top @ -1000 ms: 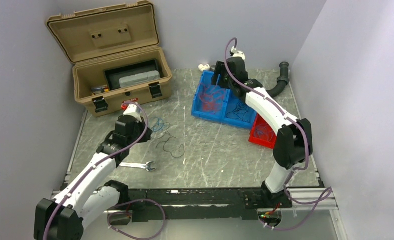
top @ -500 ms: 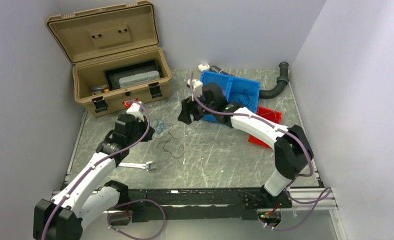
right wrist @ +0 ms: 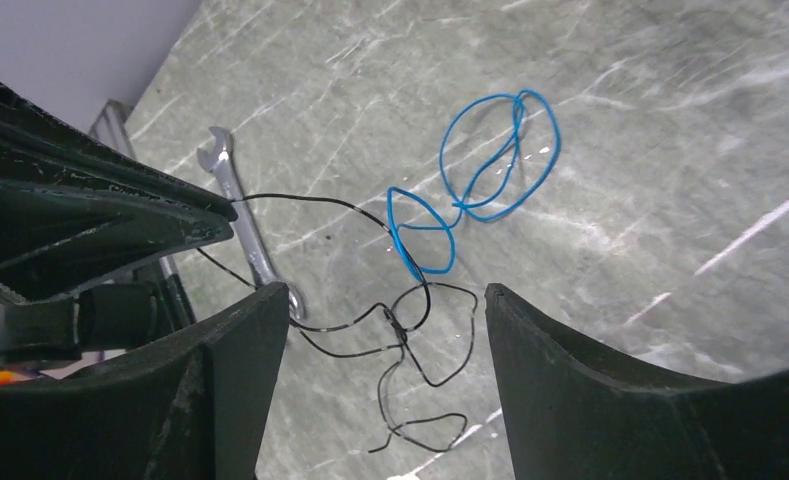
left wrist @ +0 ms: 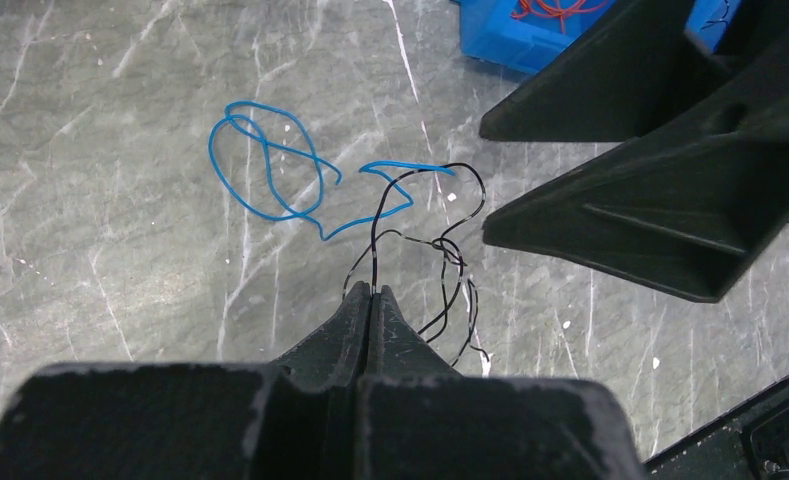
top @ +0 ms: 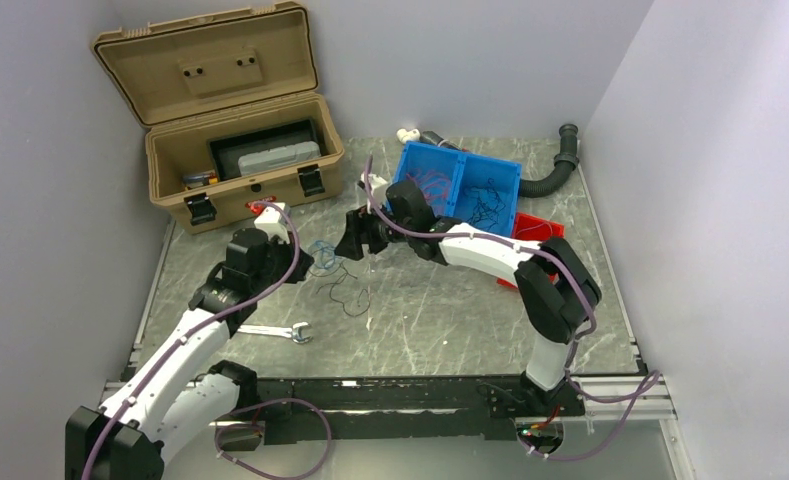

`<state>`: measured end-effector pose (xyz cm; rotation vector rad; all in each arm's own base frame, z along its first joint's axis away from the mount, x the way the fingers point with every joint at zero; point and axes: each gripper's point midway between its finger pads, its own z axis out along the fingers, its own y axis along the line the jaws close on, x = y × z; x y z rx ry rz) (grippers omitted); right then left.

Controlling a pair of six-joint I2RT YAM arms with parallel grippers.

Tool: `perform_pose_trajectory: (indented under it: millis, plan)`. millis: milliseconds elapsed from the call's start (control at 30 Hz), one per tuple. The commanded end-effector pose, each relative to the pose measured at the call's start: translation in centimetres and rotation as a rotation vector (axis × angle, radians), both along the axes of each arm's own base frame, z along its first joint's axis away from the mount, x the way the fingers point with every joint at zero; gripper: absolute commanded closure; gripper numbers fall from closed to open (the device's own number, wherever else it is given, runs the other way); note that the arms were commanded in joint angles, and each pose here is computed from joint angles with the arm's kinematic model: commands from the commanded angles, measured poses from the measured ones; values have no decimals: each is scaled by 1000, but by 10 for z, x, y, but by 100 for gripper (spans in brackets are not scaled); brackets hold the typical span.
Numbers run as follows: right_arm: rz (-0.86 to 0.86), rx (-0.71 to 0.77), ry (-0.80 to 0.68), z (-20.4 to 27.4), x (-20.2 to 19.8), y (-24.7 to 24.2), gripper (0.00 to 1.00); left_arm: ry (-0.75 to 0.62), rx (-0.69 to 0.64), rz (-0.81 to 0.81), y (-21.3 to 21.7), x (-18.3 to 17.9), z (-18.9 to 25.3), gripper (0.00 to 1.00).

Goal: Untangle the cables

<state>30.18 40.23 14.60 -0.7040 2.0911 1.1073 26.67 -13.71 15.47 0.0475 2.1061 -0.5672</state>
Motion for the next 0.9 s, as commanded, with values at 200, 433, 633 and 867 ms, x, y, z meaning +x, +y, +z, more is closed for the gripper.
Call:
perform_pose_trajectory:
  millis: [200,433,633,867]
  plan:
    - [73,176,145,-11,-28,20,28,-79,-29,-36,-8,5,22,100]
    - [128,238,186,-9,-41,32,33,-64,-47,-40,-11,4,15,100]
    - [141,260,211,-9,-43,37,76,-53,-71,-43,-14,4,11,100]
    - [65,142,193,-9,-44,15,100,-30,-80,34,-5,7,-2,49]
